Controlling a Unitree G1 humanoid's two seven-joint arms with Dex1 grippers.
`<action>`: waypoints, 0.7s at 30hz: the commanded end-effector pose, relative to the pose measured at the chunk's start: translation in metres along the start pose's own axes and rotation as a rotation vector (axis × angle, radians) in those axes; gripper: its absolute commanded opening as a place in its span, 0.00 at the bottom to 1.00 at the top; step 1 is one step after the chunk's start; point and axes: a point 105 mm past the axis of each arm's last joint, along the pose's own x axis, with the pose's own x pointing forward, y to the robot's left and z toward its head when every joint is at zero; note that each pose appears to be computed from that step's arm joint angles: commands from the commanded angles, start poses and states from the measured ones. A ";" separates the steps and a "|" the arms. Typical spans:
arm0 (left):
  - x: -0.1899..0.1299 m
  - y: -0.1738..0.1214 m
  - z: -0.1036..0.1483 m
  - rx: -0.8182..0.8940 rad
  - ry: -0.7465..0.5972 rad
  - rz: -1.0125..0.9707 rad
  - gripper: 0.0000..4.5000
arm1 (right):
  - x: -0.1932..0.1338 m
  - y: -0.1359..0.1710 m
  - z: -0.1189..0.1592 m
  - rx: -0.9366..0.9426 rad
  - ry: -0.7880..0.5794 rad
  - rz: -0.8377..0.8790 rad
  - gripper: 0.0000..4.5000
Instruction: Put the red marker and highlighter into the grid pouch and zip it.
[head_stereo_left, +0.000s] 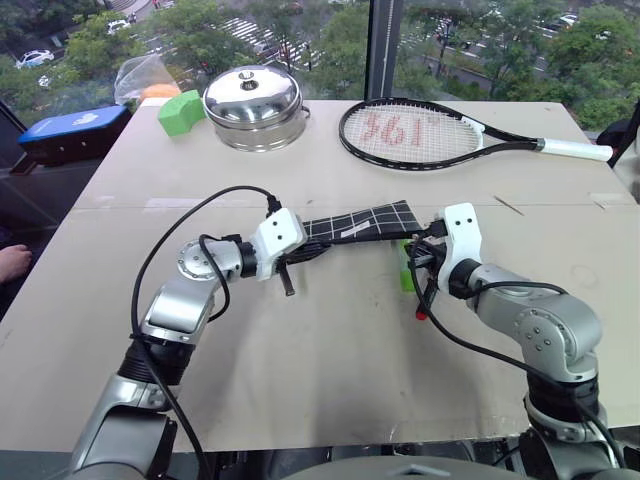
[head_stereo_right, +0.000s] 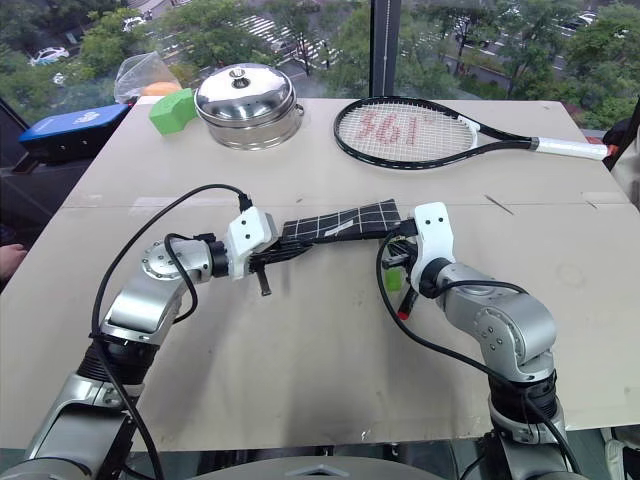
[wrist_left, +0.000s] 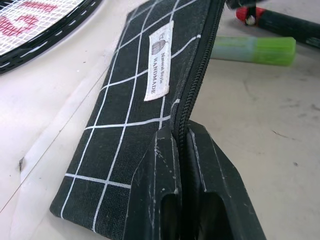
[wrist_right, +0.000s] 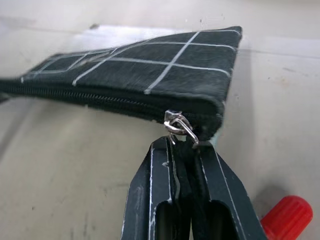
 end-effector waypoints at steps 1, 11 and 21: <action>0.002 0.002 0.022 0.040 -0.058 0.012 0.00 | -0.001 0.013 0.015 -0.028 -0.047 0.039 0.01; 0.008 -0.003 0.028 0.045 -0.067 0.001 0.00 | 0.007 0.024 0.027 -0.016 -0.066 0.074 0.01; 0.017 -0.006 0.034 0.031 -0.085 0.009 0.00 | 0.015 0.046 0.026 -0.062 -0.034 0.172 0.01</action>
